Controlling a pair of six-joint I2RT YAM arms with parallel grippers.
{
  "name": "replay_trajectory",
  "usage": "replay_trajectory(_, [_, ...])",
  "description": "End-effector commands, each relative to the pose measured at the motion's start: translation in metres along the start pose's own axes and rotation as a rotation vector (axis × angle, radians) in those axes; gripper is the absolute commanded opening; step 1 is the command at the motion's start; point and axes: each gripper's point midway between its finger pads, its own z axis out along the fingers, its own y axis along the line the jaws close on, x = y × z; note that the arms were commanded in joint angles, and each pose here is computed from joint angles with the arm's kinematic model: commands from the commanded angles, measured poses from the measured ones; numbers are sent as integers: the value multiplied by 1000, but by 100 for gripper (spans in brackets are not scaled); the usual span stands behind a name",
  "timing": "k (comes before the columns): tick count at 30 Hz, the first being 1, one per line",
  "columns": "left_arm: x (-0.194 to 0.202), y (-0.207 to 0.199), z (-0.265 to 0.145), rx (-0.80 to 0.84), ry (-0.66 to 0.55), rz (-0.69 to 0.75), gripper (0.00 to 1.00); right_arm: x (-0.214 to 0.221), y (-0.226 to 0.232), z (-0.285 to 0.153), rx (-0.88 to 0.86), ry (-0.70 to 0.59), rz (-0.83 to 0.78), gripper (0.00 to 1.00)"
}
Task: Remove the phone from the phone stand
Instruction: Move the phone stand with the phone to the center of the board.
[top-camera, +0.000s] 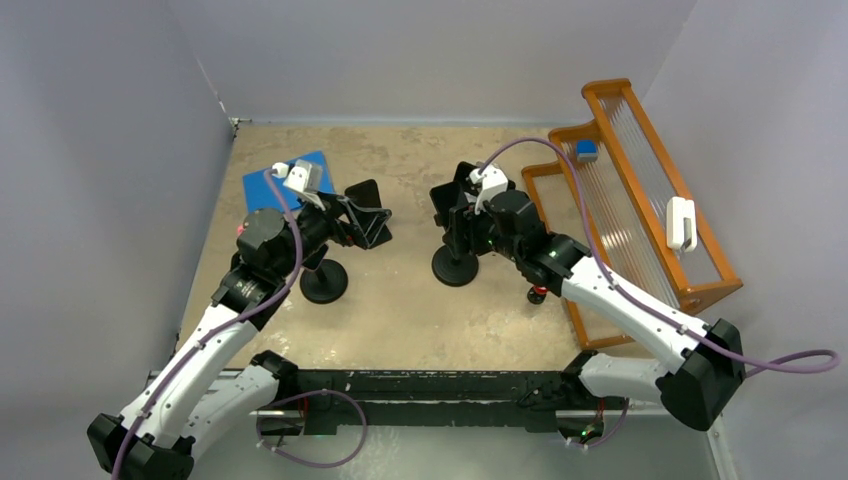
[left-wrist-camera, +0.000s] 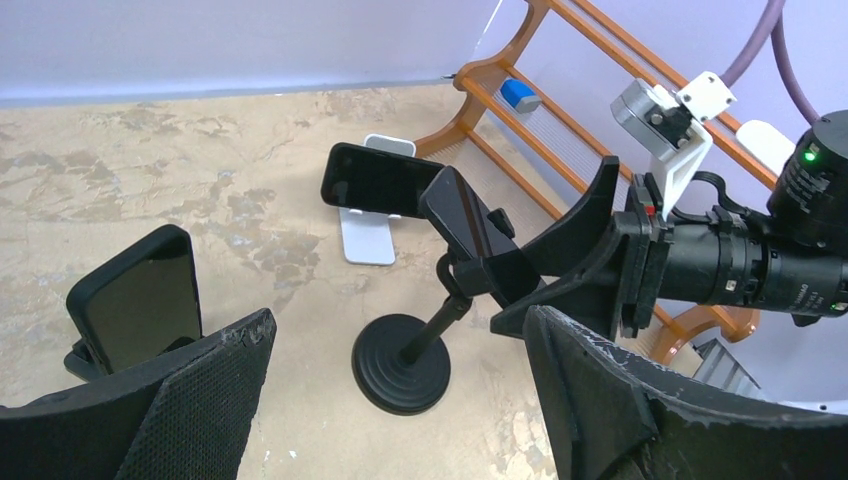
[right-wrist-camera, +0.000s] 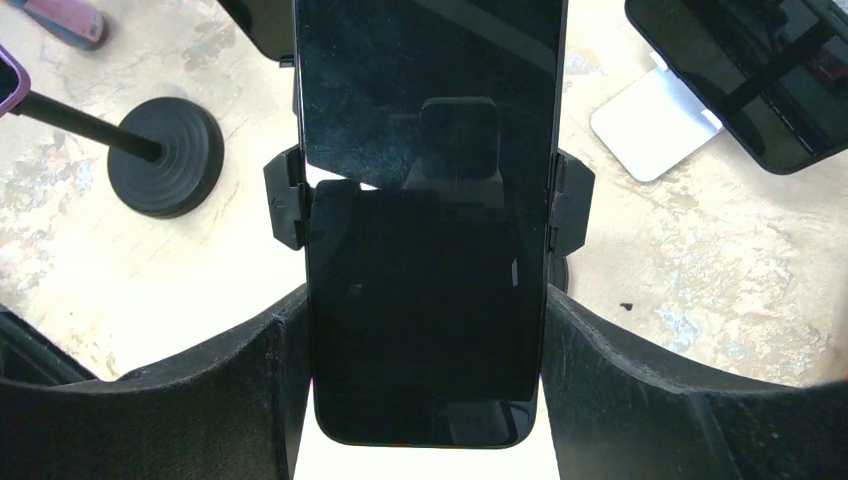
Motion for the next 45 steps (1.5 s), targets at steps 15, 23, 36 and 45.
replay_trajectory(15, [5,-4,5,34,6,0,92,-22,12,-16,-54,-140,48,78])
replay_trajectory(23, [5,-6,5,49,9,6,92,-22,9,-19,-42,-144,59,95])
replay_trajectory(36, [6,-9,5,68,9,12,92,-52,12,-55,-49,-214,91,99])
replay_trajectory(45, [4,-25,10,152,-8,-91,93,-83,-26,-89,113,-474,318,97])
